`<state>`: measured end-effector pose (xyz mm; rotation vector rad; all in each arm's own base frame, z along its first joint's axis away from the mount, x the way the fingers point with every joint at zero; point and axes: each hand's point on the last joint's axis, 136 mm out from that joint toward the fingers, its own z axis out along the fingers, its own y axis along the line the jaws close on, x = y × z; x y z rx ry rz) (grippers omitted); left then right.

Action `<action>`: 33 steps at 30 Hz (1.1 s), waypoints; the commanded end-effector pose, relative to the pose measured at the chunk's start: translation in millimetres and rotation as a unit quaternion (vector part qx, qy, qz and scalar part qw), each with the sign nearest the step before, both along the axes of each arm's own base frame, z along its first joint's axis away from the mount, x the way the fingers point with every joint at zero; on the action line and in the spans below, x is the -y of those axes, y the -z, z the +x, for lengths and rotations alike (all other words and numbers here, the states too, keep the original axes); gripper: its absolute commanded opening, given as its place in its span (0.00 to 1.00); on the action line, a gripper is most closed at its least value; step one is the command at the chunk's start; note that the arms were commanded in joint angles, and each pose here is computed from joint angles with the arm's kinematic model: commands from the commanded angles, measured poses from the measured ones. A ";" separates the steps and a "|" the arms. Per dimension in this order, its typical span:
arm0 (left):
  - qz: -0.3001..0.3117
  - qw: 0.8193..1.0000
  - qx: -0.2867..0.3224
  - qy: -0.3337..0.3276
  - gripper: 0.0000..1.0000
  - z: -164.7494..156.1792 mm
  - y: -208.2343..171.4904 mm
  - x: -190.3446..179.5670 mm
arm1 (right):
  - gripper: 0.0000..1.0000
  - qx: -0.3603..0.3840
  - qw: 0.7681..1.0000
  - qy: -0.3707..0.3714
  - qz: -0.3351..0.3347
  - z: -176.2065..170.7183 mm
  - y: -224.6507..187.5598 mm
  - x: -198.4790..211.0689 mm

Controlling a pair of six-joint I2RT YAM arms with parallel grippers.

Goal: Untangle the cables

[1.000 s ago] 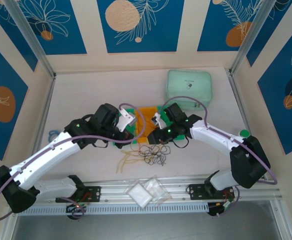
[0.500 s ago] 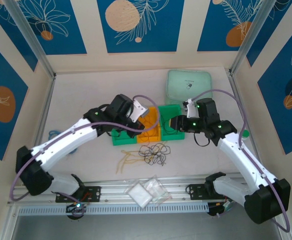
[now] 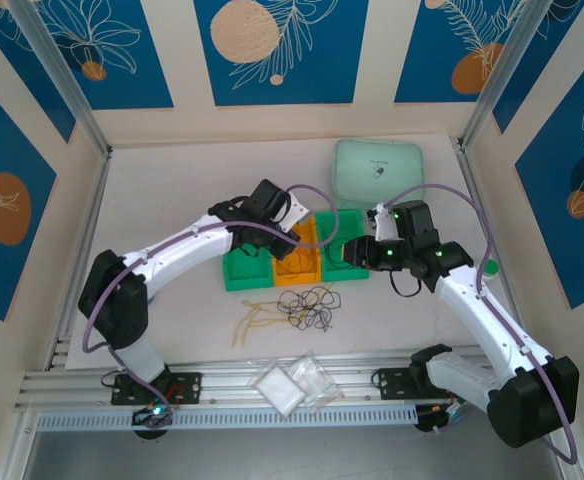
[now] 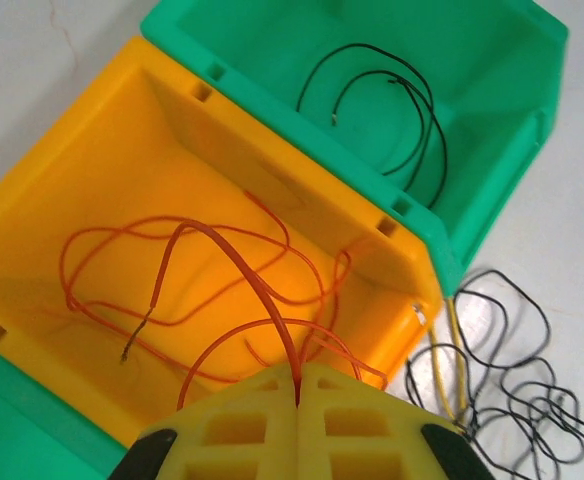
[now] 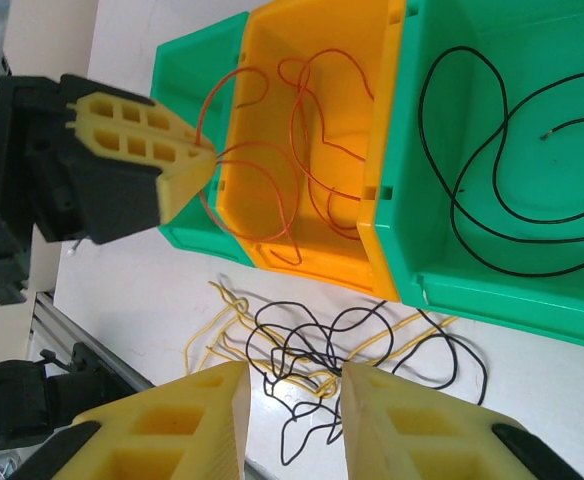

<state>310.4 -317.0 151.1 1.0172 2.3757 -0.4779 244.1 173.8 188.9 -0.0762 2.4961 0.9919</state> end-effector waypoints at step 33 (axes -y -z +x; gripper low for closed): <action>-0.163 0.984 0.044 -0.049 0.43 8.4 -84.6 -7.3 | 0.33 -0.073 0.987 -0.123 -0.078 -41.7 51.4 -36.5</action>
